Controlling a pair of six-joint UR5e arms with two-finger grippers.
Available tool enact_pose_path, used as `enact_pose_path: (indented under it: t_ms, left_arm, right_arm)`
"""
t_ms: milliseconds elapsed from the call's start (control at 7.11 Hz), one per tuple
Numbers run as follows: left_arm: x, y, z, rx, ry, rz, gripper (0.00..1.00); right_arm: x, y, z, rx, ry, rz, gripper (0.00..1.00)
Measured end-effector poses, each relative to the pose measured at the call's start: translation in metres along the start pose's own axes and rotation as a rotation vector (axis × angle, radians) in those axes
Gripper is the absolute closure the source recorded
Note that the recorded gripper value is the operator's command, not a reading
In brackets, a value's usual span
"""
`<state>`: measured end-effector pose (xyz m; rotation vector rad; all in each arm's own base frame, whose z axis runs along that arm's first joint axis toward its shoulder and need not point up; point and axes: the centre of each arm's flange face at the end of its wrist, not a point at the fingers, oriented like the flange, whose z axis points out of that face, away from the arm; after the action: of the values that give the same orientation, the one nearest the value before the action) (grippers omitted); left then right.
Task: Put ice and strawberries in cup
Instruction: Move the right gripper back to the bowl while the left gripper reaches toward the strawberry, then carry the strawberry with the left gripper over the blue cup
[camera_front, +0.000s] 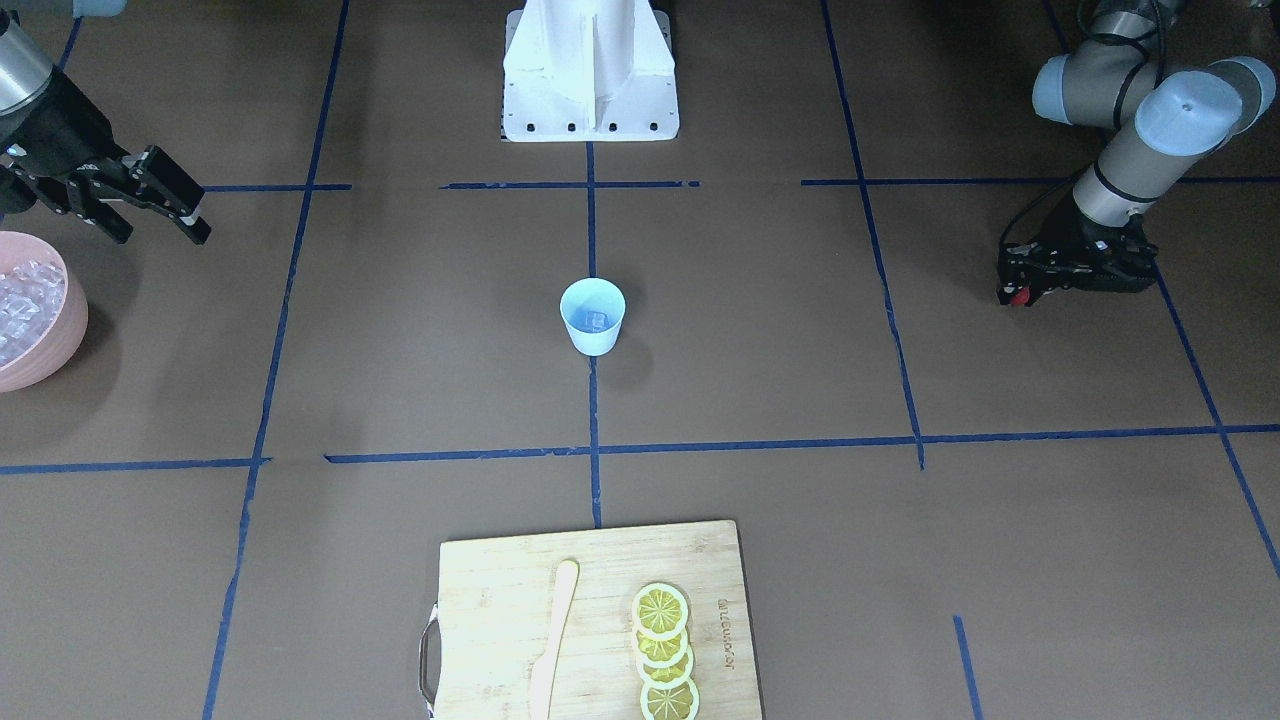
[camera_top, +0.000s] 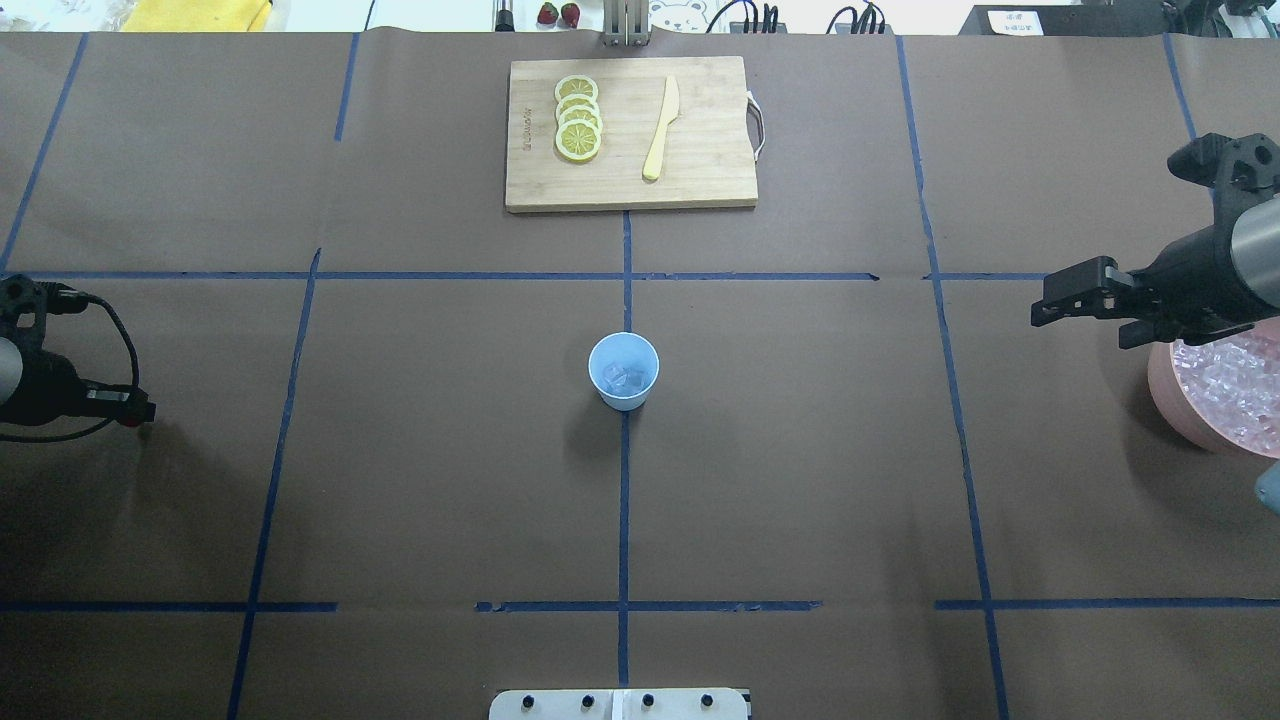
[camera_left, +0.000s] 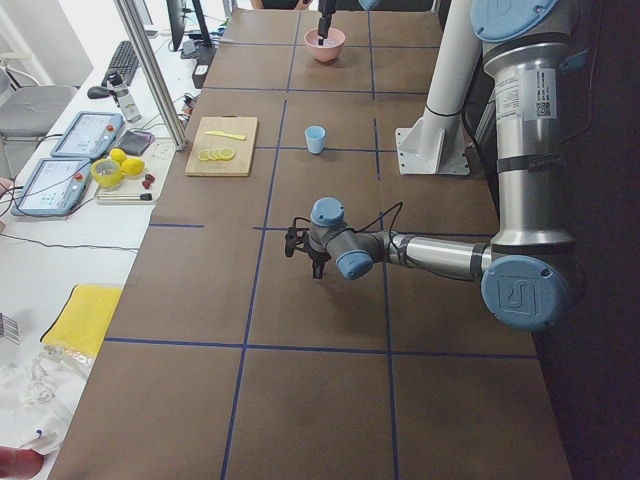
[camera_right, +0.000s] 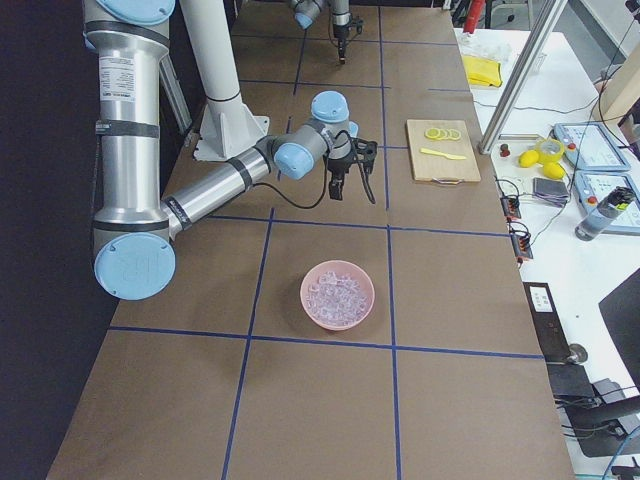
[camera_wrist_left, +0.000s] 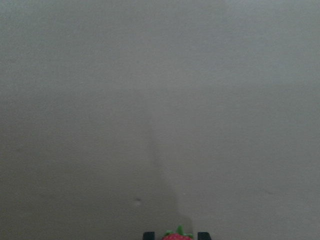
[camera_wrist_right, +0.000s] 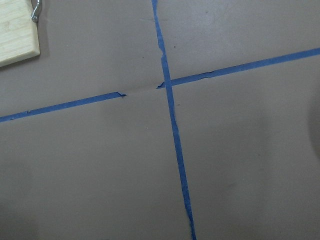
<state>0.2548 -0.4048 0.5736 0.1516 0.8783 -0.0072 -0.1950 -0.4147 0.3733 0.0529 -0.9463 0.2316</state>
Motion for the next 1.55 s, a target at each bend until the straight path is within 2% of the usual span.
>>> enact_pose_path:
  t_ms: [281, 563, 844, 985, 1126, 1407, 1548]
  left_arm:
    - [0.054, -0.004, -0.044, 0.050, 0.100, -0.074, 1.00]
    - [0.141, -0.023, -0.092, 0.086, 0.232, -0.161, 1.00]
    - [0.287, -0.047, -0.124, 0.040, 0.322, -0.242, 1.00]
    - [0.358, -0.048, -0.135, 0.018, 0.321, -0.271, 1.00]
    - [0.421, -0.035, -0.132, 0.026, 0.300, -0.274, 1.00]
    - [0.510, -0.026, -0.090, 0.064, 0.239, -0.261, 1.00]
    - [0.528, -0.030, -0.074, 0.074, 0.210, -0.260, 1.00]
  right_arm:
    - [0.005, -0.005, -0.007, 0.014, -0.001, 0.012, 0.00]
    - [0.018, -0.013, -0.015, 0.033, 0.007, 0.004, 0.00]
    - [0.039, -0.019, -0.021, 0.047, 0.027, -0.022, 0.00]
    - [0.050, -0.020, -0.024, 0.049, 0.036, -0.031, 0.00]
    - [0.060, -0.020, -0.026, 0.049, 0.042, -0.041, 0.00]
    - [0.067, -0.021, -0.028, 0.046, 0.045, -0.051, 0.00]
    - [0.068, -0.020, -0.028, 0.045, 0.046, -0.052, 0.00]
